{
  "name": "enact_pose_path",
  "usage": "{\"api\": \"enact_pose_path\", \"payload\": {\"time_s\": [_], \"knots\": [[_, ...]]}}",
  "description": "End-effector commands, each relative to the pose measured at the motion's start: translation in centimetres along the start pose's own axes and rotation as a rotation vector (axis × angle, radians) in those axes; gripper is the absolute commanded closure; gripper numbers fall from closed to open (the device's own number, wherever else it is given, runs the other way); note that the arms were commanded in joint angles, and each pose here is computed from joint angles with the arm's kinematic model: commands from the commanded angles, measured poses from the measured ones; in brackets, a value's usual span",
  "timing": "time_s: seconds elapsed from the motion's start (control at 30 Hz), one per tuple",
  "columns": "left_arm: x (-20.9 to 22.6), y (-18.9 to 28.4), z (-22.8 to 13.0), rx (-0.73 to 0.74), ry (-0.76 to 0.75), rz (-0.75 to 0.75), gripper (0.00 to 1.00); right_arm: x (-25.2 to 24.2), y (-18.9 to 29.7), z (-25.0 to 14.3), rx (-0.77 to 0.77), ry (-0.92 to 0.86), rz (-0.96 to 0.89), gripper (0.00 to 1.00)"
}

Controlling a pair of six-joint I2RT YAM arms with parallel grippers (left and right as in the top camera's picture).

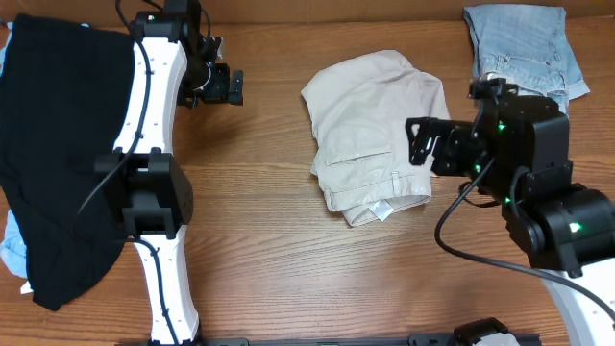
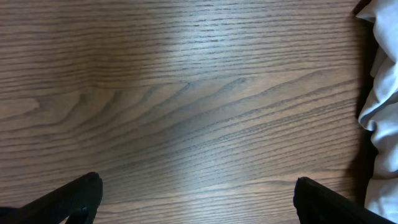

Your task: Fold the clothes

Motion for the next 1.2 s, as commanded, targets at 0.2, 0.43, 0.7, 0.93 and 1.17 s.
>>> {"api": "enact_pose_path", "payload": {"time_s": [0.2, 0.43, 0.7, 0.93, 1.17], "knots": [[-0.7, 0.9, 0.1, -0.027, -0.017, 0.001, 0.0, -2.6, 0.0, -4.0, -0.23, 0.03, -0.055, 0.0], [-0.7, 0.9, 0.1, -0.027, -0.017, 0.001, 0.0, -4.6, -0.8, -12.5, -0.47, 0.033, -0.017, 0.0], [-0.7, 0.9, 0.1, -0.027, -0.017, 0.0, 0.0, -6.4, -3.0, -17.9, -0.615, 0.03, -0.026, 0.0], [-0.7, 0.9, 0.1, -0.027, -0.017, 0.001, 0.0, -7.0, -3.5, -18.8, -0.721, 0.032, -0.033, 0.0], [-0.7, 0.9, 0.1, -0.027, -0.017, 0.001, 0.0, -7.2, -4.1, -19.7, -0.658, 0.025, -0.038, 0.0]]}}
Point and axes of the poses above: each gripper's point midway between its finger pads, its own y axis back along the fingers, its own x axis along the line the jaws close on, z = x × y, the point moved 8 cm from there along y, back along the fingers, and after that the axes turned 8 degrees about y, right-handed, at the moved point
